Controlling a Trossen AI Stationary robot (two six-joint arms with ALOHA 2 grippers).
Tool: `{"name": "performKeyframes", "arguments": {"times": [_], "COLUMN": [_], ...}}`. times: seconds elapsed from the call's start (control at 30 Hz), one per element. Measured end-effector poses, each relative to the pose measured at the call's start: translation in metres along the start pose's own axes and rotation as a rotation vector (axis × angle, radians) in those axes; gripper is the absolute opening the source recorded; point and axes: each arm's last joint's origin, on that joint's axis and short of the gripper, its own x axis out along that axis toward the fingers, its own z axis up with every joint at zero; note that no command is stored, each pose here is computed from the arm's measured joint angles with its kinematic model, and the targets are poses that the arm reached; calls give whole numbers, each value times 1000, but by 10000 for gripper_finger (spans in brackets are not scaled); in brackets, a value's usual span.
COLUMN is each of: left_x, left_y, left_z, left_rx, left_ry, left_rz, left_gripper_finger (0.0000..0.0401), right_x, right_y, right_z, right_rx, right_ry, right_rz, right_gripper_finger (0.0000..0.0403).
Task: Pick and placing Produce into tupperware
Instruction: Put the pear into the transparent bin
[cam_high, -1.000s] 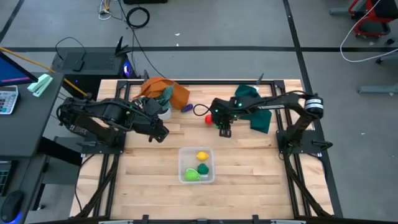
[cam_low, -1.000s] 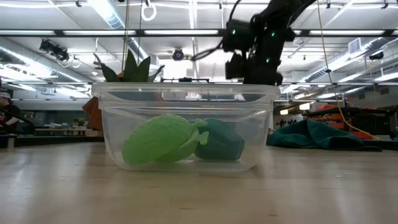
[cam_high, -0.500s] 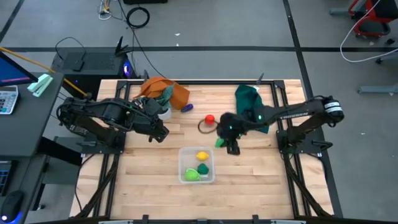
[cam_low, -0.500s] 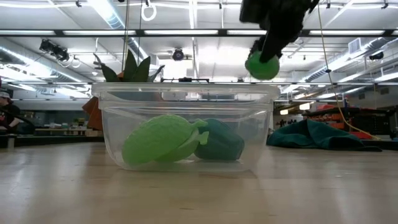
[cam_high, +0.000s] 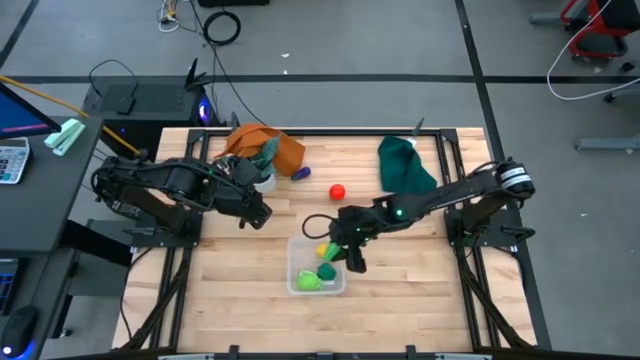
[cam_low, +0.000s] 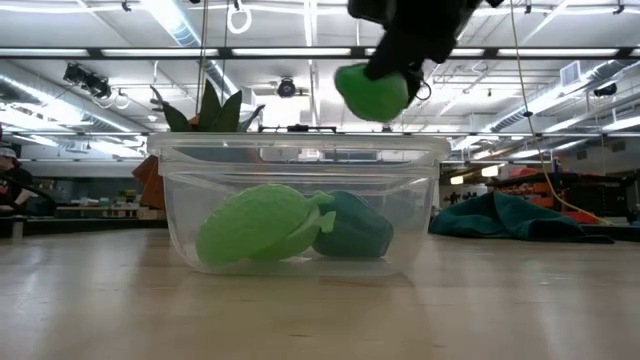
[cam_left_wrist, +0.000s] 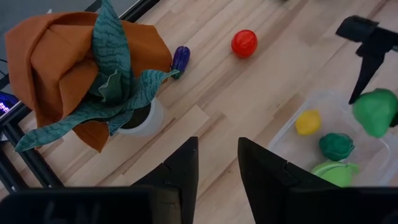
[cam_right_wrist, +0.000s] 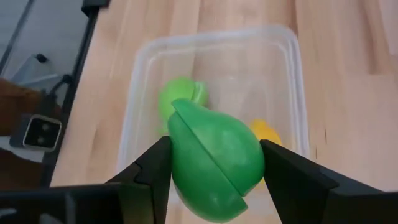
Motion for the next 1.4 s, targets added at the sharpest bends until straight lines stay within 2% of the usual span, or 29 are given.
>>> {"name": "performKeyframes", "arguments": {"times": [0.27,0.37,0.47,0.77,1.4], "left_x": [0,0,0,-5,-13], "left_y": [0,0,0,-3,1], "left_z": [0,0,-2,-9,-12], "left_rx": [0,1,10,53,73], "left_ry": [5,13,33,48,36], "left_rz": [-3,-8,-13,-24,-50], "left_gripper_finger": [117,115,119,115,111], "right_x": [14,25,37,66,100], "right_y": [2,0,-4,-9,-28], "right_z": [41,48,46,44,35], "right_rx": [-83,-98,-111,-108,-77], "right_ry": [-69,-18,48,92,150], "right_rz": [8,-5,-17,-22,-43], "right_gripper_finger": [178,178,178,177,178]}}
